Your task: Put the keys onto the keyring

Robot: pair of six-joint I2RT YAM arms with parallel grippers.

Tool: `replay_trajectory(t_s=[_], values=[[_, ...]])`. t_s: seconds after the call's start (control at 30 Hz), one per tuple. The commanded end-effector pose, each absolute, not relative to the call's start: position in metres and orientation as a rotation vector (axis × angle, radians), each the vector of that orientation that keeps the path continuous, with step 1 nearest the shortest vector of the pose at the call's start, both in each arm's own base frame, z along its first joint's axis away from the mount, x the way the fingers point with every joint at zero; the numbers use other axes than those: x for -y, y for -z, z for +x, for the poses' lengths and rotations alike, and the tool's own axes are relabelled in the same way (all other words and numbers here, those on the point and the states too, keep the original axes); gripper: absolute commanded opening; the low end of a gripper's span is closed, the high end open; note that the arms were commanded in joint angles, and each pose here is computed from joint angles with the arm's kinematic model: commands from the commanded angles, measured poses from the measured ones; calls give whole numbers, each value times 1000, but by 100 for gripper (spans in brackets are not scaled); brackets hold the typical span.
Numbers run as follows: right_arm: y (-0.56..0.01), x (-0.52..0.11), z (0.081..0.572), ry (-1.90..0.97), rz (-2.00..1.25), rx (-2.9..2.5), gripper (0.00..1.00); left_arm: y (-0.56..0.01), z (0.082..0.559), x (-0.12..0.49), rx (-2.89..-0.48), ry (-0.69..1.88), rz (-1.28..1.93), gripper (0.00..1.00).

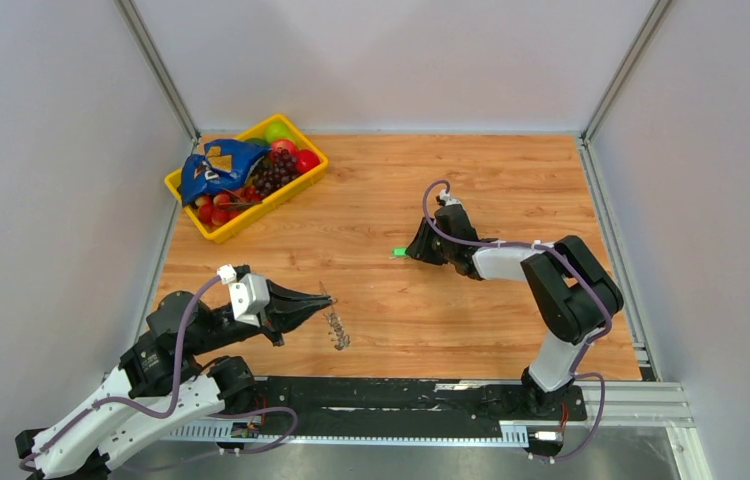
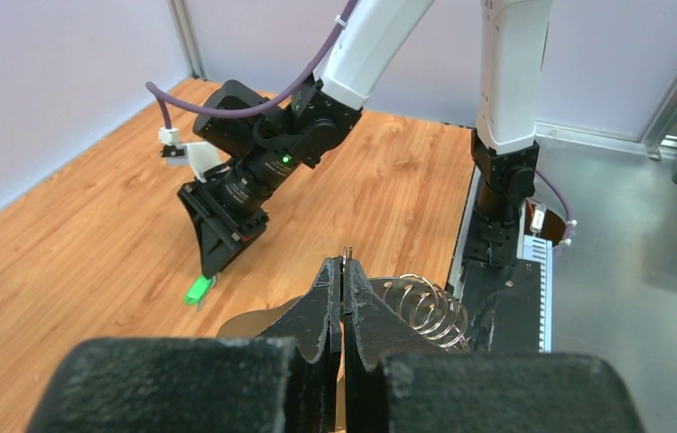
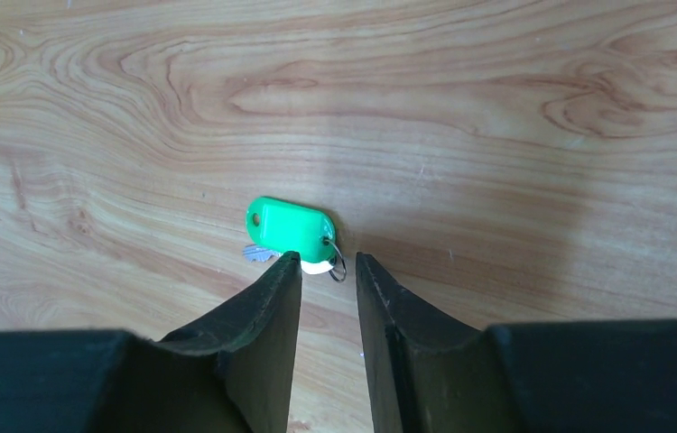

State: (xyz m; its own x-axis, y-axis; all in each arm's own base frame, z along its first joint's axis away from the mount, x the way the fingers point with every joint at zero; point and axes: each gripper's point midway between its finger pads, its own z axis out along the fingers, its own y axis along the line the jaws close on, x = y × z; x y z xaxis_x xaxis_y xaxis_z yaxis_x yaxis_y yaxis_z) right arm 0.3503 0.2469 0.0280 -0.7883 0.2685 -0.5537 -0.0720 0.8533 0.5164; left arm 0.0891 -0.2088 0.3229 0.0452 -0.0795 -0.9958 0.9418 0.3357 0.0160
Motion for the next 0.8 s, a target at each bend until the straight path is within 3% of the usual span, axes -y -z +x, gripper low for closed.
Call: replay_trajectory(t_s=[0.0,0.27,0.6,0.77], values=[[-20,-251,351,-742,162,-2383,35,-329,91,208,-1246,958,901,0],[-16,-254,349,-767,162,-2389,23,-328,92,208,-1250,954,902,0],[-22,-251,345,-773,161,-2379,17,-327,92,208,-1251,951,904,0],[-28,-250,344,-774,160,-2363,2,-327,93,208,-1252,948,902,0]])
